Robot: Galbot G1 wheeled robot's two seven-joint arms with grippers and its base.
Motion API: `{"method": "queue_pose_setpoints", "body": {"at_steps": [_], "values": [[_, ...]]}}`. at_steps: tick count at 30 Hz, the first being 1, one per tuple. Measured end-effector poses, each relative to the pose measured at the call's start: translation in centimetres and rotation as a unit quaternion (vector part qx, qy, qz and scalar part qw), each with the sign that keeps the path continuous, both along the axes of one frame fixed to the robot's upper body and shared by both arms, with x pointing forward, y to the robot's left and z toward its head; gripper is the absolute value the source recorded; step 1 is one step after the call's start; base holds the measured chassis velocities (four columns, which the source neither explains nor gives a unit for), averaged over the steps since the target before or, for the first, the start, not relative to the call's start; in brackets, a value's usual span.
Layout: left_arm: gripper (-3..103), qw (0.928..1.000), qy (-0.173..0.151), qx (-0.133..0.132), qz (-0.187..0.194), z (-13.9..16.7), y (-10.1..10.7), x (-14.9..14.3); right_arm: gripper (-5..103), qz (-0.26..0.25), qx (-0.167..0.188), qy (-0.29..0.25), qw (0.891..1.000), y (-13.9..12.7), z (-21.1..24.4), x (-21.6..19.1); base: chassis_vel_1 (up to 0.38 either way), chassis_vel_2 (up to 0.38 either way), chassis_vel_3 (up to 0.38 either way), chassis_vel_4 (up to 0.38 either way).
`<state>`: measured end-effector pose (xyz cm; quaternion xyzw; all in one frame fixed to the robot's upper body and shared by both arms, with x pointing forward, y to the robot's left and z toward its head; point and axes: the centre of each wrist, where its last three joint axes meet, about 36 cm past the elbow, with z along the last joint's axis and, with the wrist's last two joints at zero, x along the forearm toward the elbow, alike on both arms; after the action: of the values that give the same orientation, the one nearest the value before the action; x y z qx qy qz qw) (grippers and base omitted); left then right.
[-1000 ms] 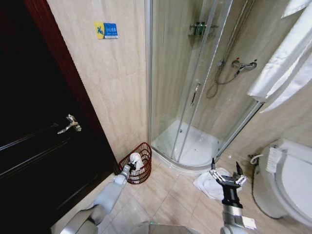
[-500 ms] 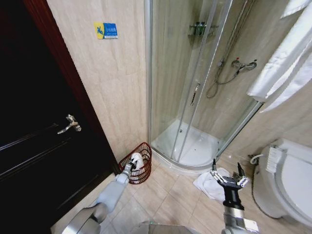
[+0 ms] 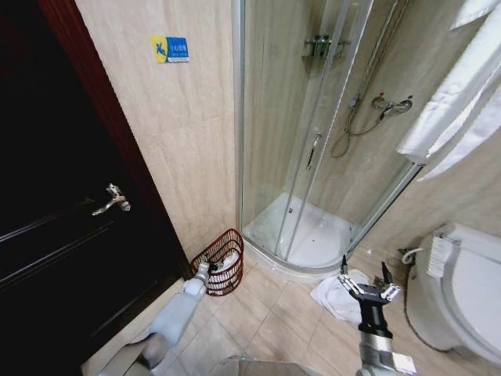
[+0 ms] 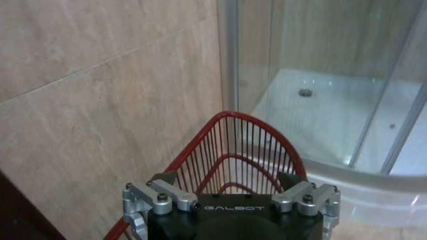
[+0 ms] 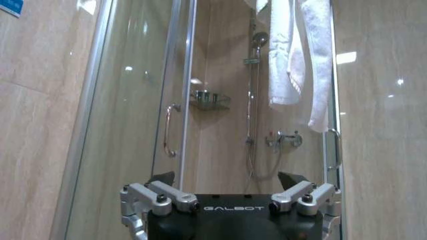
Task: Discard the used towel into the hamper.
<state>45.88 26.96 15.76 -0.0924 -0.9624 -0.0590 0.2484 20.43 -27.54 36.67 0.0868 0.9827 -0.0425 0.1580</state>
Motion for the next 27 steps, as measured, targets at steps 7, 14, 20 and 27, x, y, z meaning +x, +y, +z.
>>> {"method": "queue_pose_setpoints", "body": {"at_steps": [7, 14, 20, 27], "values": [[100, 0.9972, -0.015, -0.070, 0.020, 4.8, 1.0, -2.2, 100, 0.003, -0.005, -0.005, 1.000, 0.2, 1.8, 0.3, 0.000, 0.000, 0.000, 0.000], [100, 0.9908, -0.042, -0.127, 0.021, 10.3, 0.7, -6.7, 100, -0.003, -0.003, -0.002, 1.000, 0.3, 3.7, 0.5, 0.000, 0.000, 0.000, 0.000], [100, 0.9857, -0.082, -0.146, 0.020, 14.2, 0.9, -9.4, 100, -0.013, 0.005, -0.006, 1.000, 0.0, 5.6, 0.8, 0.000, 0.000, 0.000, 0.000], [100, 0.9740, -0.142, -0.175, 0.021, 21.6, 1.6, -13.0, 100, -0.012, 0.021, -0.024, 0.999, 0.4, 8.6, 1.3, 0.000, 0.000, 0.000, 0.000]]}}
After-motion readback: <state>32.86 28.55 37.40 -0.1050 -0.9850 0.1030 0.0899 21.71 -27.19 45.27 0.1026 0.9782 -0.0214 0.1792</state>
